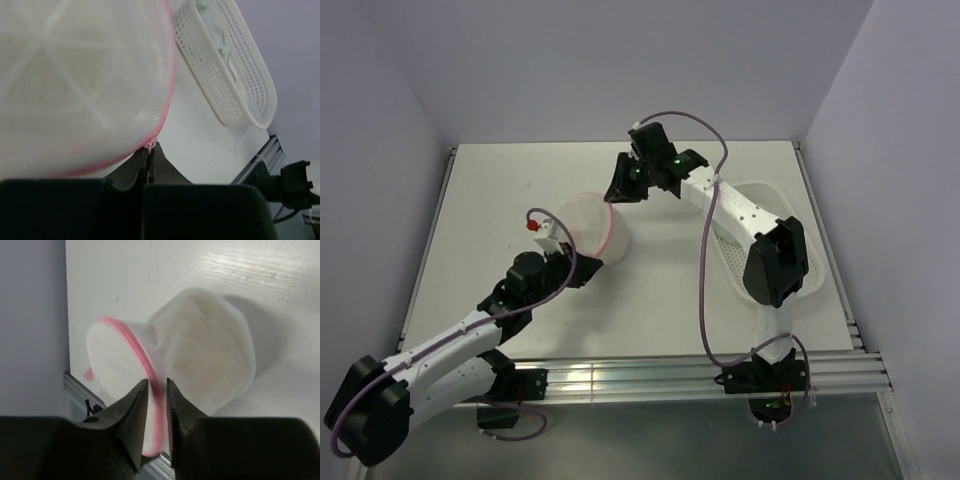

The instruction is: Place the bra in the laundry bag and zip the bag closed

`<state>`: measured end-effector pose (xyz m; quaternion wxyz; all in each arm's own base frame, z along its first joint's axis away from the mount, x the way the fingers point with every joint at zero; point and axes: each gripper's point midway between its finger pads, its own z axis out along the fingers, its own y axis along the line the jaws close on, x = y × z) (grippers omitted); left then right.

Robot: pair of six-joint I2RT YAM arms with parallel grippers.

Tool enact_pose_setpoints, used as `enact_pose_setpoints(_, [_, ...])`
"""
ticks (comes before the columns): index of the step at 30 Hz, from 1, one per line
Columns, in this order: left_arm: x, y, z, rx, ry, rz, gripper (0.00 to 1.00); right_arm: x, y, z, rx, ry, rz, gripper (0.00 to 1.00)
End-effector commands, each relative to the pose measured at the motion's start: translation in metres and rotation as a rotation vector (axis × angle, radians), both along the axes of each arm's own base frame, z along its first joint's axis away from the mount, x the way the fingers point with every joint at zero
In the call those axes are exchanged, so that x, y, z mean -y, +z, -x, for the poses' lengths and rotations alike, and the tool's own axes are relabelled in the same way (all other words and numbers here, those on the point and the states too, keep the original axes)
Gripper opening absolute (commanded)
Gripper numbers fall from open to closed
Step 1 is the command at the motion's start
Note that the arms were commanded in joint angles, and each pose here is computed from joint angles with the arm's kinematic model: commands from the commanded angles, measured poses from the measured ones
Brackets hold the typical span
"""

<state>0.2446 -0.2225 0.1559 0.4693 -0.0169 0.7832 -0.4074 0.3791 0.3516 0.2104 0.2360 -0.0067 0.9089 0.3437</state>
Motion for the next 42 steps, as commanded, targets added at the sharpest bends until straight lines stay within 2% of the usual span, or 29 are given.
enact_pose_setpoints(1, [0.027, 0.011, 0.003, 0.006, -0.059, 0.016, 0.0, 0.019, 0.023, -0.026, 0.103, -0.062, 0.045, 0.35])
enact_pose_setpoints(2, [0.03, 0.0, 0.0, -0.022, -0.06, 0.002, 0.0, 0.023, 0.023, -0.027, 0.101, -0.085, 0.057, 0.45])
enact_pose_setpoints(5, [0.04, -0.01, -0.008, -0.037, -0.07, 0.008, 0.0, 0.037, 0.023, -0.023, 0.1, -0.141, 0.092, 0.55])
enact_pose_setpoints(6, [0.042, -0.011, -0.01, -0.036, -0.072, 0.008, 0.0, 0.043, 0.014, -0.019, 0.082, -0.154, 0.111, 0.56])
enact_pose_setpoints(8, [0.049, -0.014, -0.015, -0.042, -0.082, 0.007, 0.0, 0.051, 0.024, -0.01, 0.097, -0.177, 0.101, 0.56])
enact_pose_setpoints(9, [0.051, -0.015, -0.016, -0.044, -0.085, 0.008, 0.0, 0.056, 0.011, 0.0, 0.069, -0.174, 0.114, 0.56])
enact_pose_setpoints(11, [0.055, -0.013, -0.019, -0.038, -0.091, 0.015, 0.0, 0.061, 0.023, 0.015, 0.075, -0.182, 0.066, 0.56])
enact_pose_setpoints(12, [0.056, -0.012, -0.018, -0.036, -0.097, 0.018, 0.0, 0.066, 0.003, 0.028, 0.032, -0.177, 0.078, 0.56])
enact_pose_setpoints(14, [0.055, -0.011, -0.019, -0.032, -0.096, 0.015, 0.0, 0.07, 0.014, 0.043, 0.045, -0.193, 0.015, 0.56])
enact_pose_setpoints(15, [0.056, -0.009, -0.019, -0.027, -0.1, 0.019, 0.0, 0.075, -0.01, 0.058, -0.014, -0.188, 0.024, 0.56])
enact_pose_setpoints(17, [0.056, -0.007, -0.018, -0.02, -0.102, 0.02, 0.0, 0.073, -0.002, 0.069, -0.005, -0.2, -0.057, 0.56])
enact_pose_setpoints(18, [0.056, -0.006, -0.018, -0.019, -0.105, 0.023, 0.0, 0.073, -0.02, 0.082, -0.045, -0.195, -0.05, 0.56])
enact_pose_setpoints(21, [0.058, -0.005, -0.017, -0.015, -0.116, 0.024, 0.0, 0.064, -0.031, 0.096, -0.079, -0.203, -0.09, 0.56])
enact_pose_setpoints(31, [0.061, -0.003, -0.016, -0.014, -0.142, 0.017, 0.0, 0.024, -0.042, 0.105, -0.154, -0.237, -0.253, 0.56])
enact_pose_setpoints(40, [0.062, 0.001, -0.014, -0.006, -0.155, 0.02, 0.0, 0.017, -0.058, 0.101, -0.184, -0.269, -0.262, 0.55])
enact_pose_setpoints(42, [0.062, -0.001, -0.012, -0.01, -0.16, 0.02, 0.0, 0.014, -0.062, 0.101, -0.193, -0.268, -0.255, 0.52])
